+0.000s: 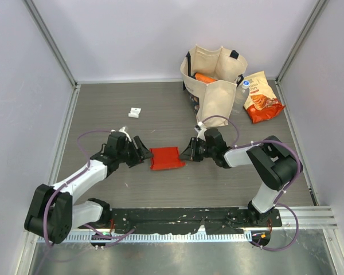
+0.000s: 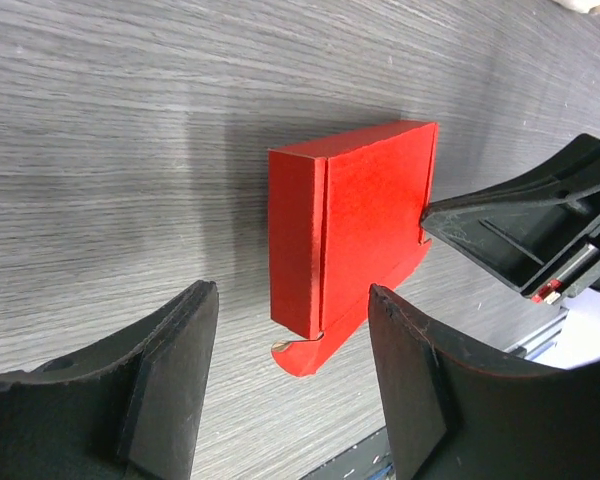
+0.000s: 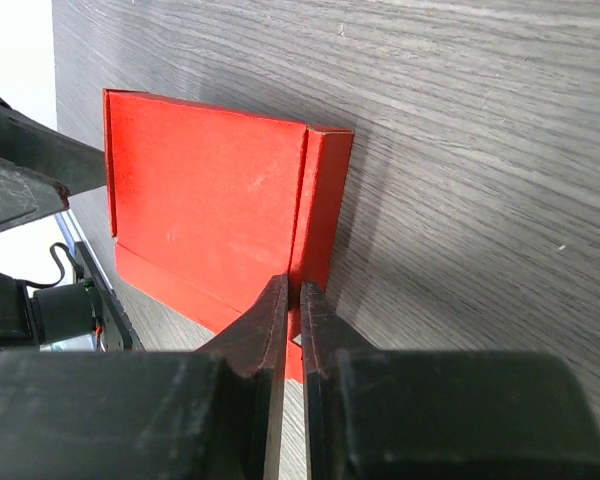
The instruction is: Fold the paper box
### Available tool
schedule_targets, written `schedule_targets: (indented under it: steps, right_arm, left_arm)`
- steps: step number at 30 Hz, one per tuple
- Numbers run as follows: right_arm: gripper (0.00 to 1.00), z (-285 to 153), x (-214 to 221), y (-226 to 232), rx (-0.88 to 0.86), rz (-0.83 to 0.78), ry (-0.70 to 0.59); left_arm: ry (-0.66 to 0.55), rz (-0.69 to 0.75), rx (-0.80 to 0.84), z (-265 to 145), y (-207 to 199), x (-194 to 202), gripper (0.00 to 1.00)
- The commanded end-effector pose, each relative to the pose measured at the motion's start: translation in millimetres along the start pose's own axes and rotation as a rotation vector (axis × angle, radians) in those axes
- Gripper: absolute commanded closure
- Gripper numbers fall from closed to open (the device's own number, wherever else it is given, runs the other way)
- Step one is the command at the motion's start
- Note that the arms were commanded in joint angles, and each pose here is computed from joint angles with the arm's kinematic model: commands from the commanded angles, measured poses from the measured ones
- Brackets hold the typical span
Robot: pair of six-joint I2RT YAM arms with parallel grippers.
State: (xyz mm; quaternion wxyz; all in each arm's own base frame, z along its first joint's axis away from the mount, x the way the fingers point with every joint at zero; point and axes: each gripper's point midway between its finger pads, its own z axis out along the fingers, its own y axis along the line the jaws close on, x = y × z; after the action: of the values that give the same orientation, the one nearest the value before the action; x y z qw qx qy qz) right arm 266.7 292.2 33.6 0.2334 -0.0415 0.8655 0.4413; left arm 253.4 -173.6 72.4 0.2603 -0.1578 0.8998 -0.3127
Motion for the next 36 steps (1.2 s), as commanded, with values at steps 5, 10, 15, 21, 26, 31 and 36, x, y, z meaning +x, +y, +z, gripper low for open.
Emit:
schedule_targets:
  steps: [5,10,15,21,26,31,36]
  right_arm:
    - [0.78,-6.8,8.0,-11.5,0.065,0.009,0.028]
    - [0.5,-20.4,-12.5,11.0,0.054,-0.057,-0.01]
    - [0.34,-47.7,-26.7,18.2,0.226,-0.398,-0.035]
    - [0.32,-67.1,-21.0,57.4,0.358,-0.766,-0.131]
    - [0.32,-68.9,-30.1,69.8,0.367,-0.826,-0.193]
    - [0.32,-60.5,-37.4,95.1,0.289,-0.729,-0.195]
    - [0.32,-63.0,-43.7,96.8,0.294,-0.6,-0.176]
  left_arm:
    - [-0.001,0.009,0.065,-4.2,-16.0,-4.6,0.3]
    - [-0.156,0.035,0.016,-28.0,-10.6,-25.7,0.23]
    - [-0.312,0.061,-0.114,-64.2,5.0,-48.9,0.21]
    - [-0.631,-0.049,-0.159,-129.1,8.3,-88.5,0.2]
    - [-0.65,-0.032,-0.134,-135.4,-1.9,-95.4,0.14]
    - [-0.463,0.048,-0.193,-105.3,-26.1,-118.9,0.08]
    - [-0.236,-0.058,-0.411,-27.1,4.1,-157.8,0.07]
